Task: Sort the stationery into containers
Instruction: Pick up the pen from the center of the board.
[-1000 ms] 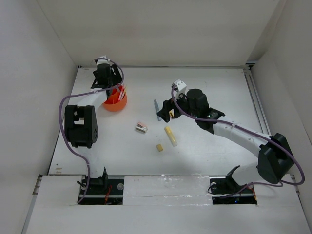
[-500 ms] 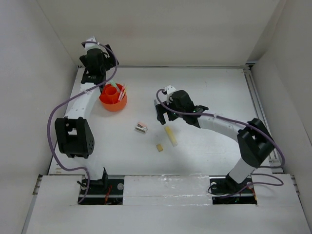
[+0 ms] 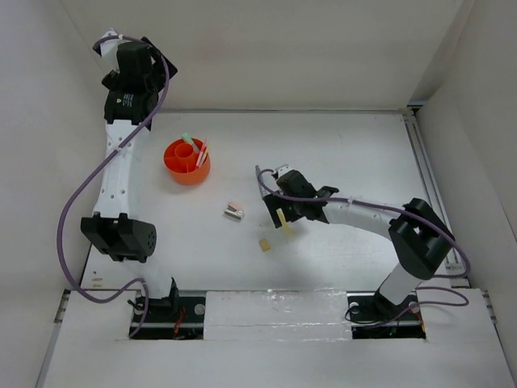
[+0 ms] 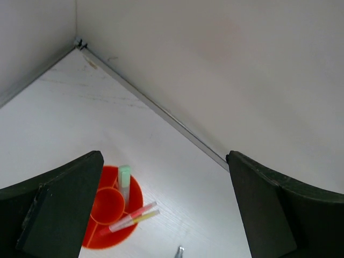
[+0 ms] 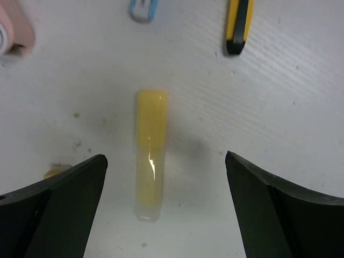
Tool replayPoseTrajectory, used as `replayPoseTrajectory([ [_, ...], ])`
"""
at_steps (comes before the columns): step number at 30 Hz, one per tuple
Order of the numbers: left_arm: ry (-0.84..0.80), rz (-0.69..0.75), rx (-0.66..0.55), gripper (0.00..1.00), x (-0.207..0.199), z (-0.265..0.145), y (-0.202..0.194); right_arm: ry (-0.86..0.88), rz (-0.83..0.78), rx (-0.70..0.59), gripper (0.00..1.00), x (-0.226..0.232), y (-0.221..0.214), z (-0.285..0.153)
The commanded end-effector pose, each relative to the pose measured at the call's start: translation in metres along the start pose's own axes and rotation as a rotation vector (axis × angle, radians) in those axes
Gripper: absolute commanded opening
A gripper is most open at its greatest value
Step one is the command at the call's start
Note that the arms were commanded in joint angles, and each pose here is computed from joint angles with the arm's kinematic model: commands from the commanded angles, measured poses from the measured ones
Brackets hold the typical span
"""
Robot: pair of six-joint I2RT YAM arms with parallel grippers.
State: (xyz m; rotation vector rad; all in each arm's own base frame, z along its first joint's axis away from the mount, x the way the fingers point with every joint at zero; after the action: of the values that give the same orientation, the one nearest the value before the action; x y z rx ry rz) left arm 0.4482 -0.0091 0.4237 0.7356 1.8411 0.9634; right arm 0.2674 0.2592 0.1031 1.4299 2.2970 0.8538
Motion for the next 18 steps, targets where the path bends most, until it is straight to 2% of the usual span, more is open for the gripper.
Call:
replayPoseTrajectory([
  [1, 0.068, -0.104, 0.097, 1.00, 0.015, -0.023, -0.021, -0.002, 0.050, 0.015, 0.97, 0.006, -0.016, -0.015],
  [2, 0.064, -0.148, 0.067, 1.00, 0.021, -0.037, -0.009, -0.011, 0.069, 0.040, 0.97, 0.003, -0.029, -0.014],
  [4, 0.048, -0.184, 0.072, 1.00, 0.026, -0.040, -0.020, -0.014, 0.081, 0.049, 0.94, 0.001, -0.037, -0.013],
  [7, 0.003, -0.216, 0.005, 1.00, 0.027, -0.056, -0.007, -0.013, 0.087, 0.074, 0.87, 0.001, -0.044, -0.010],
  [11, -0.011, -0.159, 0.007, 1.00, 0.027, -0.056, -0.008, -0.019, 0.075, 0.113, 0.76, 0.010, -0.059, -0.004],
  [18, -0.033, -0.114, 0.084, 1.00, 0.022, -0.046, -0.021, -0.061, 0.064, 0.161, 0.59, 0.020, -0.079, 0.009],
])
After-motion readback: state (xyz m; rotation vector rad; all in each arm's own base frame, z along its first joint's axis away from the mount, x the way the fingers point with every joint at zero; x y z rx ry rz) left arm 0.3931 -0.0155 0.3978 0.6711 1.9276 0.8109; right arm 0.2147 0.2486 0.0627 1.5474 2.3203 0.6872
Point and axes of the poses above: each gripper's point midway between its finger pads, its own z axis out along the fingers, its own x axis along the line the jaws close on, y = z × x, the point moved 5 cm from there along -z, back along the fingers, and after that the axes turned 2 degrees about z, right-handed, at the moved point
